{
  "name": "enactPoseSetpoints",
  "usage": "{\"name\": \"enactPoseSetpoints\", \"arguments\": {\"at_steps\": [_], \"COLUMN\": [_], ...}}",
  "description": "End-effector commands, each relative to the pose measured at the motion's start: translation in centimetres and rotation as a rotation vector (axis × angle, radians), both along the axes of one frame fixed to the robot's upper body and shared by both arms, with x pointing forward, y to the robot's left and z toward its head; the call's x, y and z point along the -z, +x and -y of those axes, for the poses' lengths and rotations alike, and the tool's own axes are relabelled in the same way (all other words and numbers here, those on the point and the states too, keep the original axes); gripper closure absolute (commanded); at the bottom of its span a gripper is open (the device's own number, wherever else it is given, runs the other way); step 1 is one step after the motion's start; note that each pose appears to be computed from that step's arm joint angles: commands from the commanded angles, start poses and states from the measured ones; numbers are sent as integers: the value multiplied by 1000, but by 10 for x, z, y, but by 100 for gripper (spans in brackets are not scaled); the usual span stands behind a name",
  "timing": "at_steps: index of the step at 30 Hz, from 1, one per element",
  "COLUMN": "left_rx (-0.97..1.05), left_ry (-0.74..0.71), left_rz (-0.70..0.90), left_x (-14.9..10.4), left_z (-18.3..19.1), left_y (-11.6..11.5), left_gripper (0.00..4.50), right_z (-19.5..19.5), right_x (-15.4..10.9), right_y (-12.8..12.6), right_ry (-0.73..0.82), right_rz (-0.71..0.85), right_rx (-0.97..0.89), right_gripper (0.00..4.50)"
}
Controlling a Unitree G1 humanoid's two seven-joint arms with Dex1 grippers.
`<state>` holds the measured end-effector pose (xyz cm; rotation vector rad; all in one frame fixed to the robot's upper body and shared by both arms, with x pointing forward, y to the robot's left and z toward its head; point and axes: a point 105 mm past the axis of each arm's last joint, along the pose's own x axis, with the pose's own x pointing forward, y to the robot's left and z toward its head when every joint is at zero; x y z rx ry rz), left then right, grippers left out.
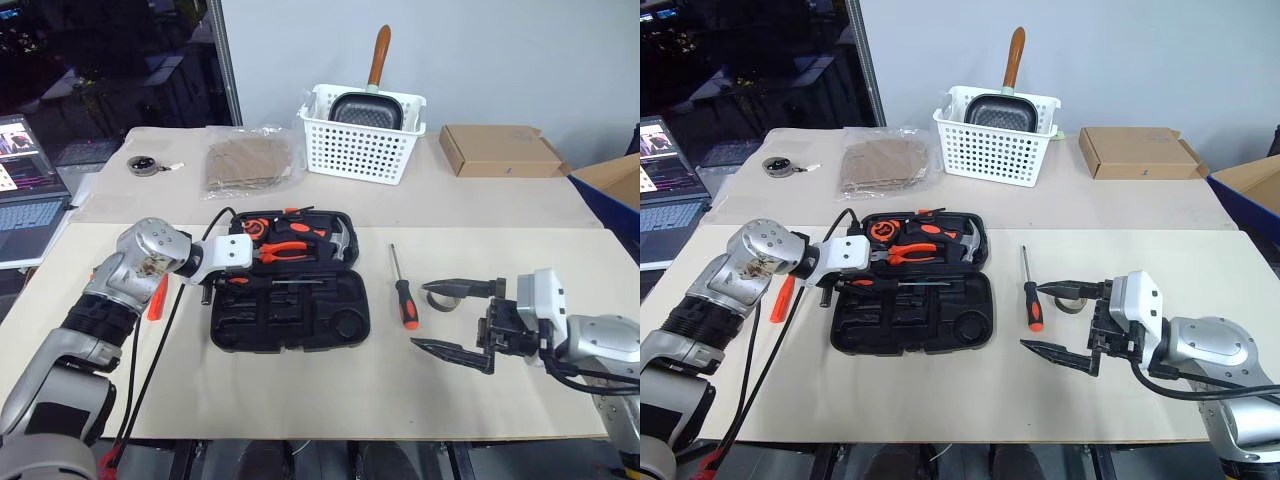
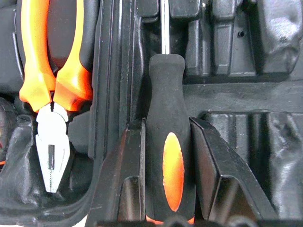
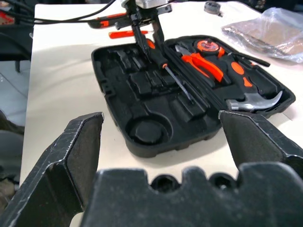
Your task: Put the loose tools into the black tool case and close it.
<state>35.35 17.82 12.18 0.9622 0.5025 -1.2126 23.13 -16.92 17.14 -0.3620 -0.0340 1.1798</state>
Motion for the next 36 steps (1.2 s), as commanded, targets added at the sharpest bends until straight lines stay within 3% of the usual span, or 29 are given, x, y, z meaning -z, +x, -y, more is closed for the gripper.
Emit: {"name": "enactPoseSetpoints", "arguments": {"at_steps": [1,4,8,11,18,20,30,36], "left_rx": [-23,-36,-115,-239,-515,-628,-765,-733], "left_ry": [8,-71,-284,-485,-749,-801,-655,-559], "left_rz": [60,107,54,11,67,118,100,79], "left_x": [-11,-35,-69,-74,-47,-37,31,52], "left_z": [-7,-7,-8,-1,25,26,21,18], "left_y": [8,6,-14,-23,-17,-11,-18,-21], "left_gripper": [200,118,118,182,444,447,447,447], "right_z": [6,6,6,4,2,0,-1,-1], "right_x": [-10,-10,-8,-8,-8,-9,-13,-10], "right_y": [-2,-3,-4,-3,-1,-1,1,2], "right_ry": [-10,-7,-4,9,23,25,20,10], "right_rz": [53,55,58,58,58,60,68,59], "right_rx": [-5,-3,-1,2,8,7,10,35], "right_gripper": [0,0,0,0,0,0,0,0]}}
